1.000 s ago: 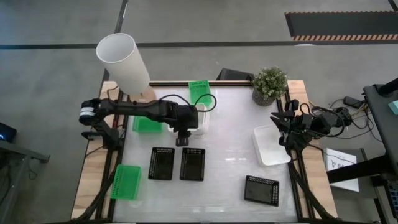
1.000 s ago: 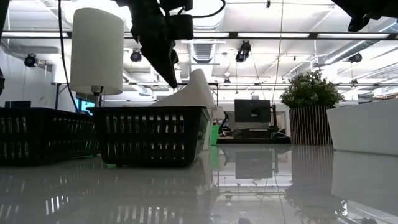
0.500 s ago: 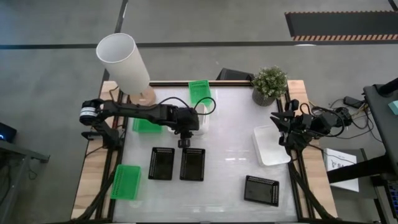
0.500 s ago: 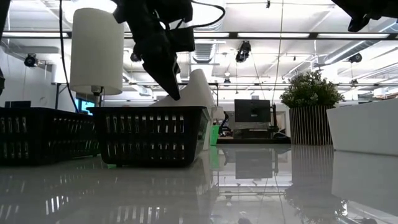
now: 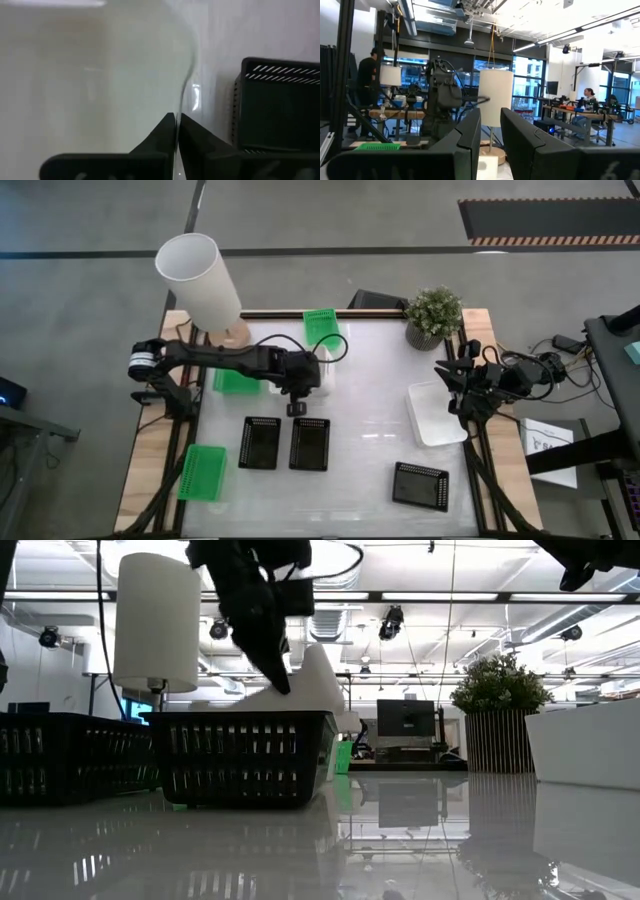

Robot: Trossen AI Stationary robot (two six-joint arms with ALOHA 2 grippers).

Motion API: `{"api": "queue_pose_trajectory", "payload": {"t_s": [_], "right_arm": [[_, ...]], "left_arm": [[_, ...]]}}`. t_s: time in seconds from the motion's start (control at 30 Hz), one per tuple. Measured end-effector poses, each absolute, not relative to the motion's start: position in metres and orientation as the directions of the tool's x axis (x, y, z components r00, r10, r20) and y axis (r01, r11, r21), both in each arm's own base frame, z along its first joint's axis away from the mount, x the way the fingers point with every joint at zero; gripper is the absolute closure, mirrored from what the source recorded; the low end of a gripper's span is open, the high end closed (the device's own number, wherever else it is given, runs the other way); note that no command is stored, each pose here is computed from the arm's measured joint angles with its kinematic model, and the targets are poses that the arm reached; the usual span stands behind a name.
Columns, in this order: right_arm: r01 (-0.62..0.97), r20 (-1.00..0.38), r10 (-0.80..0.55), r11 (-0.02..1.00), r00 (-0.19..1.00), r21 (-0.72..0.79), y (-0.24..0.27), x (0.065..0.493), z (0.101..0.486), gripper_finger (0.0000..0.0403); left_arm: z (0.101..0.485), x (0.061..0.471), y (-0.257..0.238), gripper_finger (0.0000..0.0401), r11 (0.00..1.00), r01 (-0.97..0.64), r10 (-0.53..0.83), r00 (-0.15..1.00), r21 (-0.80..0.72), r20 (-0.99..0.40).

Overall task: Stack baskets by color
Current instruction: Stack the center white bin on top of the left white bin

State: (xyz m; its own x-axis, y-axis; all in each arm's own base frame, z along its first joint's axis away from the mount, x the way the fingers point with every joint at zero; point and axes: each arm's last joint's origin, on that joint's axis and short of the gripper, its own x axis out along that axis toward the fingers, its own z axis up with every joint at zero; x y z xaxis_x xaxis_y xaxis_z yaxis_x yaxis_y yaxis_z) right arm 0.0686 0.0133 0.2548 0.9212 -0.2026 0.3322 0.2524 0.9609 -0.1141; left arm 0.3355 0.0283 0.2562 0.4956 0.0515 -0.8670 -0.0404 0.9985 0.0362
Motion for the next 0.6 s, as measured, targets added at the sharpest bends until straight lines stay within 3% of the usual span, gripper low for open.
{"api": "queue_pose_trajectory", "payload": {"t_s": [0.37,0.6], "right_arm": [[0.253,0.332,-0.203,0.961,0.921,-0.114,0.013,0.069,0.255,0.0335],[0.254,0.333,-0.205,0.961,0.921,-0.113,0.013,0.069,0.255,0.0335]], "left_arm": [[0.318,0.330,0.026,0.0401,0.999,-0.032,0.046,0.457,0.035,-0.888],[0.313,0.333,0.026,0.0401,0.997,-0.074,0.013,0.374,-0.016,-0.927]]}}
